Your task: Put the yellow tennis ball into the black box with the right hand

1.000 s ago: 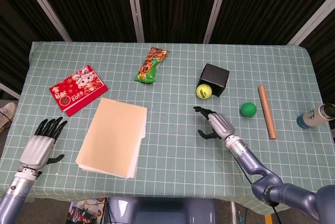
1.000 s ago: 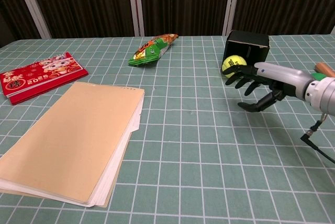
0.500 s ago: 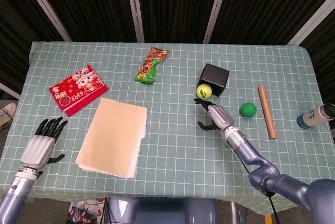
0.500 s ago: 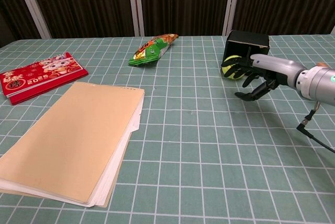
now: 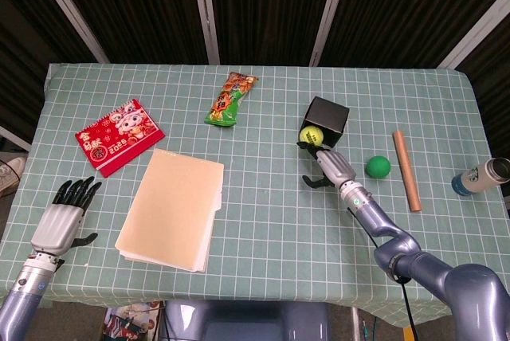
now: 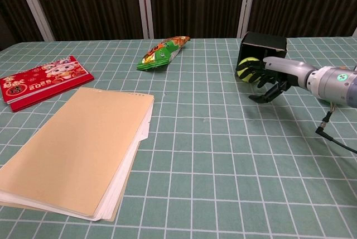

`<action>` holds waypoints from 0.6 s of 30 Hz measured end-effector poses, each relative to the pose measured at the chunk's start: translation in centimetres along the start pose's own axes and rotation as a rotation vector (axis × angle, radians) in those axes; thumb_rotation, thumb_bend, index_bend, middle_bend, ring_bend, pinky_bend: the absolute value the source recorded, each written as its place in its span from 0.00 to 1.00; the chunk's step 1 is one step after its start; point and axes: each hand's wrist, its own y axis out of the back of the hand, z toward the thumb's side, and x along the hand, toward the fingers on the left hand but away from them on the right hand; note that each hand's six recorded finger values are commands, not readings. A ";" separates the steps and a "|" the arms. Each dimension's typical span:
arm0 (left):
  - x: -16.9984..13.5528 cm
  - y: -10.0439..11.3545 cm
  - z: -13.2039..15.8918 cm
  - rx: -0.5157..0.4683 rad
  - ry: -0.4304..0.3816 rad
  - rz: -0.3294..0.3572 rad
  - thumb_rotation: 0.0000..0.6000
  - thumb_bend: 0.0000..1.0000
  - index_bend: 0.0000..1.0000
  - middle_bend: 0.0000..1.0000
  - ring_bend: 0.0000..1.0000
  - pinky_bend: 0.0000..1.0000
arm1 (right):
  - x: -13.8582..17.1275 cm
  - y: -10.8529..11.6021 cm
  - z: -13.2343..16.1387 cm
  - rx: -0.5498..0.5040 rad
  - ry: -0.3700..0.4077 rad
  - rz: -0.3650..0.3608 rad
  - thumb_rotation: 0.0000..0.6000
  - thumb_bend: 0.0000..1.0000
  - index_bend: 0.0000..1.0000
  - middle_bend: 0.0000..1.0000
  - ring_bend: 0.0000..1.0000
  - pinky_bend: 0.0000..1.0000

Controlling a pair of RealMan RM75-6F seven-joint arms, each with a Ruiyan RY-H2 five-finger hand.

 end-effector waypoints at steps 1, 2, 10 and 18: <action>0.0 0.0 0.0 0.000 0.002 0.000 1.00 0.10 0.00 0.00 0.03 0.00 | -0.2 0.0 0.0 0.000 -0.002 0.000 1.00 0.43 0.09 0.13 0.08 0.18; 0.1 0.0 -0.1 -0.001 0.005 -0.001 1.00 0.10 0.00 0.00 0.03 0.00 | -0.4 0.1 -0.1 0.000 -0.004 0.000 1.00 0.43 0.09 0.12 0.08 0.17; 0.0 0.0 -0.6 -0.004 0.020 -0.003 1.00 0.10 0.00 0.00 0.03 0.00 | -1.4 0.2 -0.3 0.008 -0.013 0.009 1.00 0.43 0.01 0.01 0.00 0.08; 0.0 0.0 -0.9 -0.006 0.027 -0.003 1.00 0.10 0.00 0.00 0.03 0.00 | -1.8 0.7 -0.9 0.037 -0.034 0.018 1.00 0.44 0.00 0.00 0.00 0.00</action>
